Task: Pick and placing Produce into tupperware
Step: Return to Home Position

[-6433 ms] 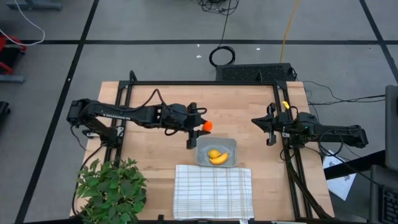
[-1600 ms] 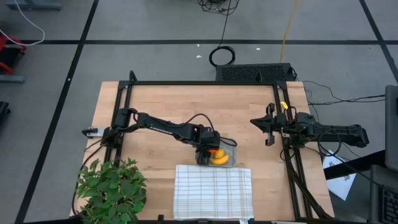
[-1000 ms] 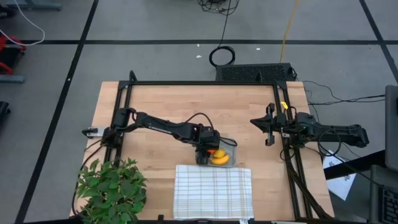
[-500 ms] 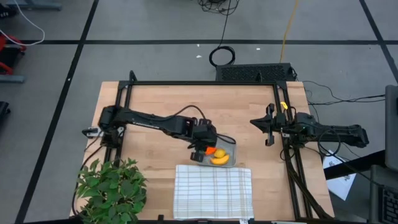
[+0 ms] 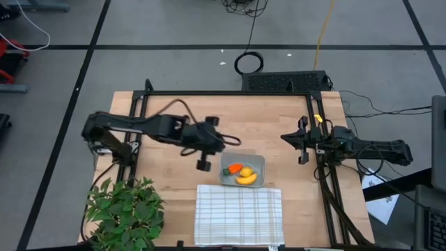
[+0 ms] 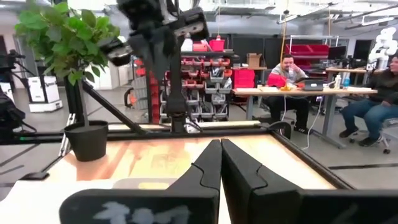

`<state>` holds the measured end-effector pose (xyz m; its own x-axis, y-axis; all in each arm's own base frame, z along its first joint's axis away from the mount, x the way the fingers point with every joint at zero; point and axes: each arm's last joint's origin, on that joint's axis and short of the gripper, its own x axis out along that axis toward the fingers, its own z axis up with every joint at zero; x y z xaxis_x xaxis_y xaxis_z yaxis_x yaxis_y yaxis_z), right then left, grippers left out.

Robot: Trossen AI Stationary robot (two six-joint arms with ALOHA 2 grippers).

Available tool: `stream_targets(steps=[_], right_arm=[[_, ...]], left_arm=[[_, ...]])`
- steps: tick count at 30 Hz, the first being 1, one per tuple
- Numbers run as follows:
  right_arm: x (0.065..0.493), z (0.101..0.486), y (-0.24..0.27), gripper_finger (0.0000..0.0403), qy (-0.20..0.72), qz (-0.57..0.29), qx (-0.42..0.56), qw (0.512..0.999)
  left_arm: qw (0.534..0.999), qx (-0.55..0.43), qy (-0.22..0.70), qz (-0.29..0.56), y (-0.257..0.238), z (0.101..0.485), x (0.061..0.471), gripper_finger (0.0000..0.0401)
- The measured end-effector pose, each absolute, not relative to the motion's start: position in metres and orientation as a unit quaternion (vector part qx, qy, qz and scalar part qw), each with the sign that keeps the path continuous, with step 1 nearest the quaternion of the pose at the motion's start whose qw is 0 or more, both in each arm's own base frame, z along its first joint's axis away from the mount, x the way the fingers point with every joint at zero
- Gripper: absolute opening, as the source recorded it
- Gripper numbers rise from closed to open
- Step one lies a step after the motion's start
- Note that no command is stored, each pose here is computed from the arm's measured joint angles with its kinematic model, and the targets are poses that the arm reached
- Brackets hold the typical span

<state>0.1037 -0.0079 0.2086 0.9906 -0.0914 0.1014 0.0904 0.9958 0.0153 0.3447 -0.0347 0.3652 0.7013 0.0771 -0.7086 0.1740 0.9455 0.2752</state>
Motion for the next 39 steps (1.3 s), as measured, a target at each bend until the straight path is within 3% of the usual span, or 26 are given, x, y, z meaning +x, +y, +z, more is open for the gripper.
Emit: stream_targets(steps=[7,12,28,39], right_arm=[[0.103,0.209,-0.008,0.0,-0.051,-0.045,0.004,0.998],[0.103,0.208,-0.008,0.0,-0.049,-0.046,0.006,0.998],[0.101,0.205,-0.008,0.0,-0.035,-0.044,0.02,0.998],[0.102,0.204,-0.006,0.0,-0.03,-0.02,0.022,0.999]], left_arm=[[0.937,0.171,0.303,-0.009,-0.022,0.375,0.303,0.0001],[0.953,0.139,0.268,0.021,-0.008,0.344,0.273,0.0001],[0.99,0.106,0.092,-0.002,-0.021,0.26,0.202,0.0],[0.994,0.097,0.04,0.011,-0.023,0.214,0.153,0.0]])
